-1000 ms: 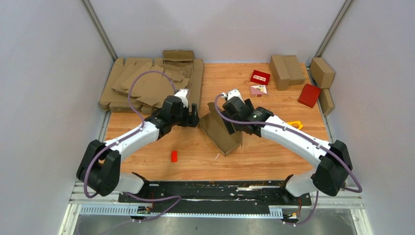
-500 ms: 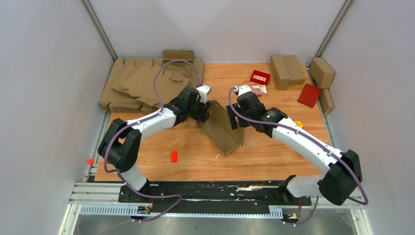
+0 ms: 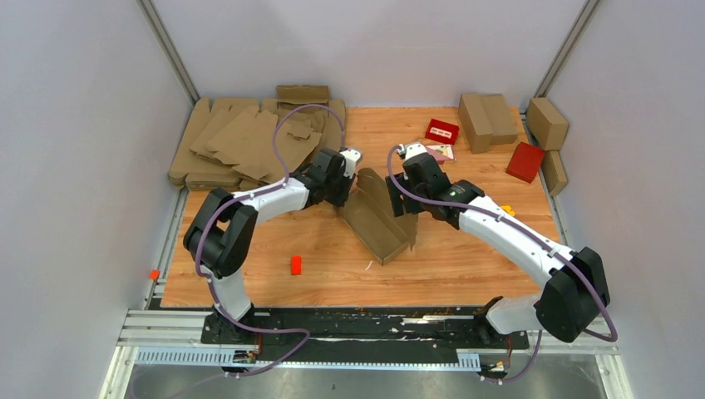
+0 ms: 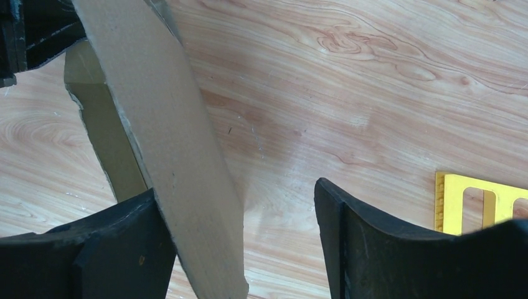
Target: Fold the paper box
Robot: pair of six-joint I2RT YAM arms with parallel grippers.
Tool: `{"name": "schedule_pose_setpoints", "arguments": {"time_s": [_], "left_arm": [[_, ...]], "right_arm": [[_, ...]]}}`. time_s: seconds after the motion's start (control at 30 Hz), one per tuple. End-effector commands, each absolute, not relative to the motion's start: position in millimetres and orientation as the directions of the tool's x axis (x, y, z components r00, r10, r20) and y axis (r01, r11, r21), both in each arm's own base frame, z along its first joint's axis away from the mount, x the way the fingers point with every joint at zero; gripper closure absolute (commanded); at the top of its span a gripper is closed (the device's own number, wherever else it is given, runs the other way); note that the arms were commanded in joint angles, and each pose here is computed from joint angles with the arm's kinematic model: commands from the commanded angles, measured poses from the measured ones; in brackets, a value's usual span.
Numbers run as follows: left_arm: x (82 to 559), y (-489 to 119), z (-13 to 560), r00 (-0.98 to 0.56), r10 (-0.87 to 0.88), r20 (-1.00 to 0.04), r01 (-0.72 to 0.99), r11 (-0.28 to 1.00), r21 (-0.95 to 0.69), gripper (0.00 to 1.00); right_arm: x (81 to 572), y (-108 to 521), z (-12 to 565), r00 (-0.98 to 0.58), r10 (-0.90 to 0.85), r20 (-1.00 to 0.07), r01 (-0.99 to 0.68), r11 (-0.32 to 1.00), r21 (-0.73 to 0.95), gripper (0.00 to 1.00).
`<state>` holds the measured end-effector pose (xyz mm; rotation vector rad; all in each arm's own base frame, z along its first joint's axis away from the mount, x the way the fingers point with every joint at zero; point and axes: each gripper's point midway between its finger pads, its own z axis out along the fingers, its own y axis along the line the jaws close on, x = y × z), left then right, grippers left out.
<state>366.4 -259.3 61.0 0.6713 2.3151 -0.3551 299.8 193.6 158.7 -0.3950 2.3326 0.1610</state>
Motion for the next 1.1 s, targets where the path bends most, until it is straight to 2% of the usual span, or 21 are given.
{"name": "schedule_pose_setpoints", "arguments": {"time_s": [0.0,0.17,0.43,0.5,0.73,0.83,1.07], "left_arm": [[375.4,-262.6,75.7,-0.604,0.364,-0.709,0.561,0.826,-0.054,0.79],[362.0,-257.3,91.0,-0.61,0.316,-0.727,0.539,0.838,-0.088,0.9],[327.3,-238.7,101.9,-0.669,0.201,-0.715,0.452,0.874,-0.178,0.93],[315.2,-240.8,100.0,-0.681,0.168,-0.713,0.455,0.86,-0.231,0.97],[284.1,-242.5,87.6,-0.706,0.035,-0.707,0.423,0.822,-0.381,1.0],[271.6,-242.5,84.3,-0.714,-0.041,-0.699,0.398,0.797,-0.453,0.99],[245.1,-230.1,83.3,-0.704,-0.199,-0.682,0.337,0.752,-0.567,0.85]], "right_arm": [[312.4,192.8,162.8,-0.648,-0.203,-0.734,-0.298,0.954,0.0,0.27],[311.3,189.9,166.6,-0.64,-0.201,-0.742,-0.296,0.955,-0.004,0.26],[308.2,177.9,184.5,-0.626,-0.211,-0.75,-0.276,0.96,-0.04,0.18],[306.4,177.7,189.4,-0.621,-0.209,-0.756,-0.281,0.959,-0.034,0.17],[312.1,163.4,200.1,-0.623,-0.228,-0.749,-0.227,0.968,-0.106,0.16],[309.4,165.1,194.5,-0.643,-0.245,-0.726,-0.242,0.964,-0.111,0.15],[297.3,178.5,162.6,-0.689,-0.282,-0.668,-0.314,0.946,-0.075,0.15]]}}
